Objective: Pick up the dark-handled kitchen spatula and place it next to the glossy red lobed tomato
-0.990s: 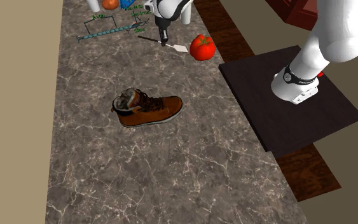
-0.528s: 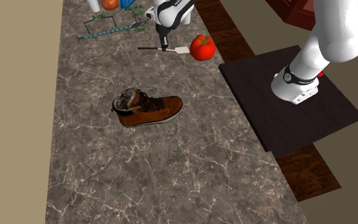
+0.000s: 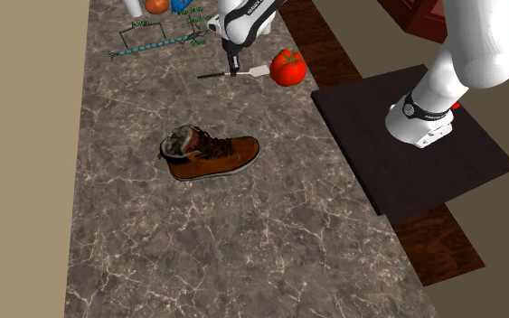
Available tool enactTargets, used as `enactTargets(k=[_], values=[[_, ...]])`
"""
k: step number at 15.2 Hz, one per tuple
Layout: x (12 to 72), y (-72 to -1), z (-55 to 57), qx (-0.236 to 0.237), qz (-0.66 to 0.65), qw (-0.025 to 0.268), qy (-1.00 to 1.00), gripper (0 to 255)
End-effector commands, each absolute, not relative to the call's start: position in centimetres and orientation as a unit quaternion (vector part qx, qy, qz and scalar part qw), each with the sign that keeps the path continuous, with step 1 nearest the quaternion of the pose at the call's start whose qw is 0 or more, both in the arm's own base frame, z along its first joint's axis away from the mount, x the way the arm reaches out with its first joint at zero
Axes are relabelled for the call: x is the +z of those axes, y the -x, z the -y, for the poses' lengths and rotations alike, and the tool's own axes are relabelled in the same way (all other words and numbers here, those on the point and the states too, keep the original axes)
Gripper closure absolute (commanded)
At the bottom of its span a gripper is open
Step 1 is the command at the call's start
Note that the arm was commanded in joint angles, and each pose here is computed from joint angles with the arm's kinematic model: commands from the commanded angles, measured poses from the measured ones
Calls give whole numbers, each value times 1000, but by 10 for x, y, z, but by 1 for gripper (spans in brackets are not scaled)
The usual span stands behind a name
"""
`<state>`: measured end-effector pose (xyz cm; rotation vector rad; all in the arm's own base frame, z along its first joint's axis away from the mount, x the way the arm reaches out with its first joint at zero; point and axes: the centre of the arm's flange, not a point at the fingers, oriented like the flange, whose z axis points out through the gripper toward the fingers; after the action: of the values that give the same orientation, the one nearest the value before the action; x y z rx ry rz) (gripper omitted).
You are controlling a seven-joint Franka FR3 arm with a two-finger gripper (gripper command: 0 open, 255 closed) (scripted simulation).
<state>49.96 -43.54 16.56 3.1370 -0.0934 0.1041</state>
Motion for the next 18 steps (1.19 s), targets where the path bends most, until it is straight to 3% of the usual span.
enactTargets(k=[1,2,3,8,12,18], values=[[166,-500,435,33,30,1,-999,255],[166,-500,435,33,30,1,-999,255],[166,-500,435,33,30,1,-999,0],[166,-500,435,33,30,1,-999,0],[215,-496,435,33,30,1,-999,0],[215,-496,435,33,30,1,-999,0]])
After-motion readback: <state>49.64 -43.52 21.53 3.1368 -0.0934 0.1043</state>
